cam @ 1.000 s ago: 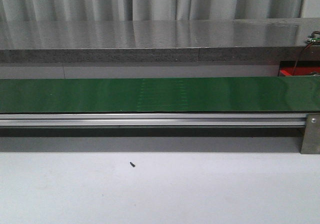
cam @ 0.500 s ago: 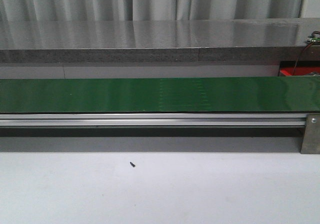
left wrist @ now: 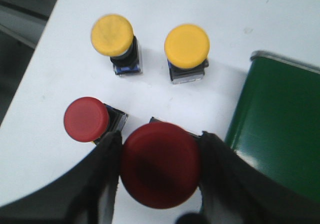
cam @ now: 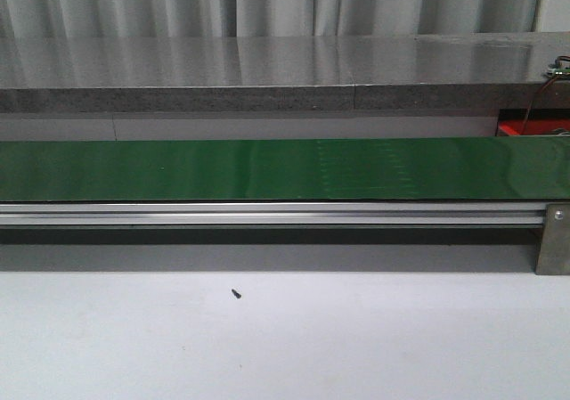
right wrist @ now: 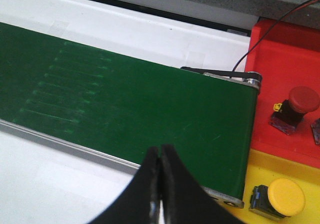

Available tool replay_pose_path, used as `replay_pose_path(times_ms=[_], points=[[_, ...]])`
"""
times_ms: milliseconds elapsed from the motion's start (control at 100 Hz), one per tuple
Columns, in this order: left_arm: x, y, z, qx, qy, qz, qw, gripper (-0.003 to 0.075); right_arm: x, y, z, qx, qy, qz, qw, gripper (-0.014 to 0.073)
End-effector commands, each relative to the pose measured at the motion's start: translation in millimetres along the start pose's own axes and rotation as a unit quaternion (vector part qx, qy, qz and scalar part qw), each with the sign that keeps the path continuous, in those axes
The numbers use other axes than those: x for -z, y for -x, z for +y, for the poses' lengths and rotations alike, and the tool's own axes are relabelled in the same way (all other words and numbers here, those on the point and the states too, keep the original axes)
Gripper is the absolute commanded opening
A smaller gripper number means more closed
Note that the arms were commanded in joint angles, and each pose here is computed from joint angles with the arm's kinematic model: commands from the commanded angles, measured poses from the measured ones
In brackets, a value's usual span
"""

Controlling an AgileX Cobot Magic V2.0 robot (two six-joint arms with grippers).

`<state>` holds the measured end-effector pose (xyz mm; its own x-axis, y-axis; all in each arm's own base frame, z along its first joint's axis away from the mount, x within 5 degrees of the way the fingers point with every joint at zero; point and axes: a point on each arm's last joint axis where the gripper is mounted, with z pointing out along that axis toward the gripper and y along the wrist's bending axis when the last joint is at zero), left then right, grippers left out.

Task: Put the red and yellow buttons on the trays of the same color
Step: 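Grasp the red button and place it on the belt with the left gripper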

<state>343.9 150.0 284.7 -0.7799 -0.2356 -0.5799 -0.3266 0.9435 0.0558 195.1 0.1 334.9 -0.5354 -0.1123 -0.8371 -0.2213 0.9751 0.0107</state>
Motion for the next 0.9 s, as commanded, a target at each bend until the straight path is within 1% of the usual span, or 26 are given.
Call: replay_pose_path(times_ms=[0, 150, 450, 570, 730, 890], points=[[52.4, 17.2, -3.8, 0.006, -0.008, -0.081, 0.997, 0.0134, 9.5, 12.6, -0.8, -0.001, -0.014, -0.045, 0.999, -0.0068], [77.1, 15.6, -23.5, -0.022, -0.032, -0.09, 0.995, 0.0134, 9.5, 12.6, -0.8, -0.001, -0.014, -0.045, 0.999, -0.0068], [71.9, 5.8, -66.4, -0.057, -0.085, -0.071, 0.992, 0.0134, 9.5, 12.6, -0.8, -0.001, -0.014, -0.045, 0.999, -0.0068], [66.5, 0.3, -73.9, -0.064, -0.091, -0.068, 0.991, 0.0134, 9.5, 12.6, -0.8, -0.001, -0.014, -0.045, 0.999, -0.0068], [52.4, -7.7, -75.0, -0.064, -0.091, -0.049, 0.993, 0.0135, 9.5, 12.6, -0.8, -0.001, -0.014, -0.045, 0.999, -0.0068], [32.6, -8.6, -77.1, -0.063, -0.091, -0.034, 0.993, 0.0135, 9.5, 12.6, -0.8, -0.001, -0.014, -0.045, 0.999, -0.0068]])
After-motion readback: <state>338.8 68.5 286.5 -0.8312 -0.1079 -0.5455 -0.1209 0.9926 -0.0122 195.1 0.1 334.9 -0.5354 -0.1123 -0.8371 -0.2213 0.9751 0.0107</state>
